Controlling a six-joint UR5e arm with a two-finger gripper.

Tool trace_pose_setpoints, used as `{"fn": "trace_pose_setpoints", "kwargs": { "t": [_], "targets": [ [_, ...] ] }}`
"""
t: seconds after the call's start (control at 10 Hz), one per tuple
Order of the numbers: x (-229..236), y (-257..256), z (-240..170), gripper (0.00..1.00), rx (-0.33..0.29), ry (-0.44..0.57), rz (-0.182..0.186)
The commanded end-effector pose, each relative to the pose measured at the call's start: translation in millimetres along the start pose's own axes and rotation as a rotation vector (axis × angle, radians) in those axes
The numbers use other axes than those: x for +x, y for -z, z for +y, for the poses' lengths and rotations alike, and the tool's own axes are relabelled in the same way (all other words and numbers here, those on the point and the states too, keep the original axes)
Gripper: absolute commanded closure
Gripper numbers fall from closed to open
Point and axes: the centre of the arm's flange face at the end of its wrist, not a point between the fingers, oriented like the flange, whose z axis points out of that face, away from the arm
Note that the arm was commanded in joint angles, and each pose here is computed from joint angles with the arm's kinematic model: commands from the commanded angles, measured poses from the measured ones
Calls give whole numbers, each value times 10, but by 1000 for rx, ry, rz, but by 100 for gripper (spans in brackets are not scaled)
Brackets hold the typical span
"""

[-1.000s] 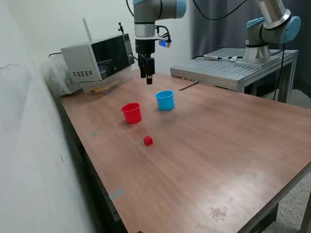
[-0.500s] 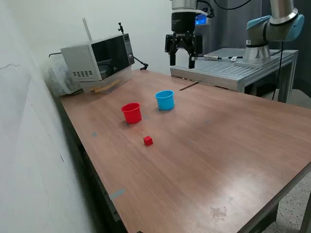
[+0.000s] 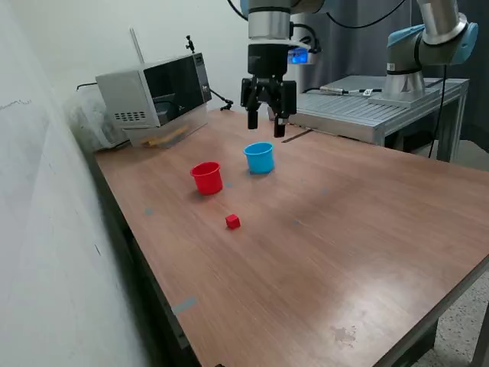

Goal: Place red objects in the red bin, and blue objects in the blue bin.

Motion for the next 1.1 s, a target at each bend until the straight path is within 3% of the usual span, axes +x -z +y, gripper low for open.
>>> {"fn": "trace_pose_setpoints", "kwargs": {
  "t": [0.0,0.2,0.5,1.0],
  "targets": [
    [6,-734,129,0,47,-77,-29],
    [6,-1175,43,0,94,-87,-38],
    [-101,-1512,31,0,112,-95,-58],
    [-148,-1601,189,0,48,-106,-51]
  ]
}}
